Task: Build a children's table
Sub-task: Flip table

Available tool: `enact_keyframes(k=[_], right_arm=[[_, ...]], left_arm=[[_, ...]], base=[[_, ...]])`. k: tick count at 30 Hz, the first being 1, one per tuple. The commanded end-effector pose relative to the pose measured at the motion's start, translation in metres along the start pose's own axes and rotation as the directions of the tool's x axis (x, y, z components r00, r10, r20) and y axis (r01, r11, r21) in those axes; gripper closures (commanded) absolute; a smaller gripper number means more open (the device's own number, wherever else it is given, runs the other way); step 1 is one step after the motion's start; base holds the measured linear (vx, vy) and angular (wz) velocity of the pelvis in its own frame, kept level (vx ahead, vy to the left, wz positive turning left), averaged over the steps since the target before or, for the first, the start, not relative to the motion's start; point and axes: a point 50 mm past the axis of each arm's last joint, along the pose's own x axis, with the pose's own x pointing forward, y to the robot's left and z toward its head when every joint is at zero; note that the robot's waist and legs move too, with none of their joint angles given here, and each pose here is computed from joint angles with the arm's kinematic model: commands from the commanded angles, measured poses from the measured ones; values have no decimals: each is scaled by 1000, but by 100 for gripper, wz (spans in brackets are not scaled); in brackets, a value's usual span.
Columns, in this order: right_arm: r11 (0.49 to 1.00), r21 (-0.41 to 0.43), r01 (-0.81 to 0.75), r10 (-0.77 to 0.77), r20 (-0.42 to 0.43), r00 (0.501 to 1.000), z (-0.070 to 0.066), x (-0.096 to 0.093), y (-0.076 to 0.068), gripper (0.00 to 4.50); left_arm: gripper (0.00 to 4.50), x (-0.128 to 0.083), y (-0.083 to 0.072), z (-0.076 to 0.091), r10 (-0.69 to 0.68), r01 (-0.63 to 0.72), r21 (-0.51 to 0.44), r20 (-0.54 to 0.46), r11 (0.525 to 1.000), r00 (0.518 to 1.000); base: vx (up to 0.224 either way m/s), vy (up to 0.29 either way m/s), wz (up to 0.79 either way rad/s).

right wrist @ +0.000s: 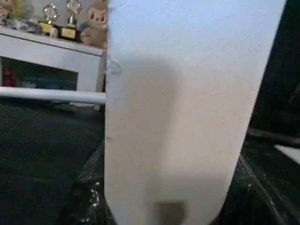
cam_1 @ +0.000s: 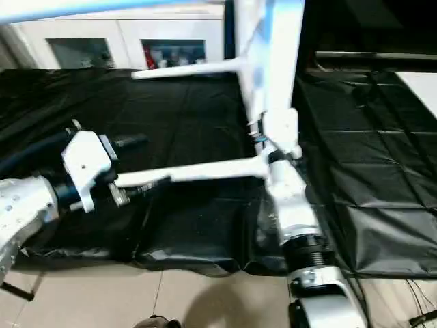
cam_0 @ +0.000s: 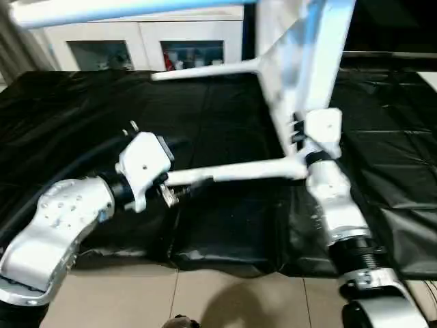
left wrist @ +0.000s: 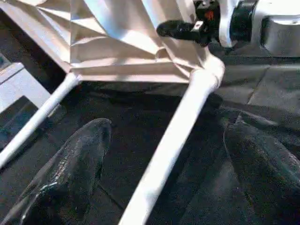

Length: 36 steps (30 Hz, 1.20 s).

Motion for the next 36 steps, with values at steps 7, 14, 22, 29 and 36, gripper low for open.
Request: enact_keyframes(k=[7,14,22,29,36], right_arm=[[972,-229,50,27,323,946,59,13,-24,284],[956,-288,62,64,408,911,78,16,-36,284],[949,-308,63,96,472,876,96,20,-46,284],[944,-323,58,121,507,854,108,21,-46,284],[945,-324,52,151,571,807,129,20,-42,284]], left_arm=[[21,-2,18,42,62,-78,103,152,992,986],[21,-7,32,76,106,-155,140,305,978,946],[0,-21,67,117,309,-485,360,447,797,840],[0,-29,106,111,559,-662,532,370,528,742],[0,-29,135,88,662,-639,658,276,399,697]], base=[[0,0,0],[0,0,0],[0,0,0],[0,0,0],[0,0,0]])
